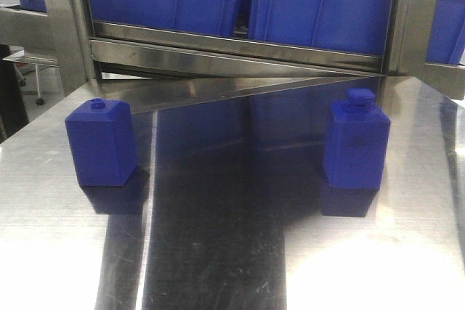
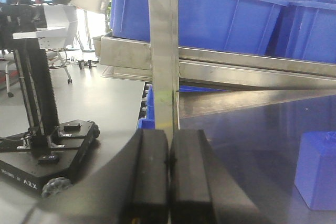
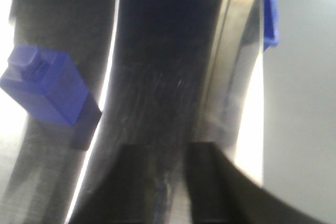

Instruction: Pick and sort blue part to right shelf

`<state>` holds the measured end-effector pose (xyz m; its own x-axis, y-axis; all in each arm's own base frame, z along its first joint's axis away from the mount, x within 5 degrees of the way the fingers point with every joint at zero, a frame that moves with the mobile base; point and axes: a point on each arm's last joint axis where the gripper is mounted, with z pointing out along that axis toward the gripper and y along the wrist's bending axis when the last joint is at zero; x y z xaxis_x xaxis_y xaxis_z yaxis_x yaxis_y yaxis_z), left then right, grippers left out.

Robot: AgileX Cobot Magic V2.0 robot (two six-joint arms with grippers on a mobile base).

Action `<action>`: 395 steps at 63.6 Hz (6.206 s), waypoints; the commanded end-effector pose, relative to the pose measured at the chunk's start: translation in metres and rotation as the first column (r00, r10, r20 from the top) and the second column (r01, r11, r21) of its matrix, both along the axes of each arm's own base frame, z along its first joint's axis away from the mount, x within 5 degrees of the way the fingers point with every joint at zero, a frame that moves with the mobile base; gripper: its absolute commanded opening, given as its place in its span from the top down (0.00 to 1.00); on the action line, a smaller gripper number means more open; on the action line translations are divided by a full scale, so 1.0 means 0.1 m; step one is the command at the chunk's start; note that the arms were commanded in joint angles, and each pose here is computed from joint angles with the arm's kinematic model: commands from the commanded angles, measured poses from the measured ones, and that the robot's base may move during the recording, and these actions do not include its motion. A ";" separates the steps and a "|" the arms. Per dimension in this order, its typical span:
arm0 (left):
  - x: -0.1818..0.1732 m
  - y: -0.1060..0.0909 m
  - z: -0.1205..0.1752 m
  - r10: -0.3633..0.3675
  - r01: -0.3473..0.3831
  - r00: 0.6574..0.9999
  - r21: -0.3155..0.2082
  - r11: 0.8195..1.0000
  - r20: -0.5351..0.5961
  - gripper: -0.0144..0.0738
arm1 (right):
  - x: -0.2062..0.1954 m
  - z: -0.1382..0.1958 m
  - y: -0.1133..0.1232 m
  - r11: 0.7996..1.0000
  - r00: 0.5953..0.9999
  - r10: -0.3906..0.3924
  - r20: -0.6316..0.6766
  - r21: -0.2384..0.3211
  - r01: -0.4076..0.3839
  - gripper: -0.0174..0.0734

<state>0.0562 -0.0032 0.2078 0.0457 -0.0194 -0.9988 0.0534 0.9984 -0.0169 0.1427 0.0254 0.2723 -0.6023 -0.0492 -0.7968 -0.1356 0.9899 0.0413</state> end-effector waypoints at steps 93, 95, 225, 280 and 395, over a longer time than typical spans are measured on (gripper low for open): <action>-0.01 0.01 0.01 0.009 -0.007 0.997 -0.016 1.000 0.081 0.70 | 1.78 -0.20 1.41 0.992 0.753 -0.113 -0.648 -0.033 0.121 0.15; -0.01 0.01 0.01 0.009 -0.007 0.997 -0.016 1.000 0.081 0.70 | 1.79 -0.22 1.41 0.992 0.749 -0.115 -0.653 -0.036 0.121 0.16; -0.01 0.01 0.01 0.009 -0.007 0.997 -0.016 1.000 0.081 0.70 | -0.68 0.23 -0.19 0.994 0.767 -0.095 0.634 0.101 0.040 0.33; -0.01 0.01 0.01 0.009 -0.007 0.997 -0.016 1.000 0.081 0.70 | -0.73 0.25 -0.19 0.994 0.752 -0.096 0.652 0.104 0.038 0.33; 2.02 -1.38 1.05 -0.175 0.070 0.412 -0.161 0.985 -0.894 0.10 | -0.73 0.25 -0.19 0.994 0.752 -0.096 0.652 0.104 0.038 0.33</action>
<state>0.2512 -0.1360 0.2935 -0.8835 0.0262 -0.4676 0.1317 0.9721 -0.1943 0.0704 0.0070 0.2790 -0.0482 0.0508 -0.9975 -0.0952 0.9939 0.0553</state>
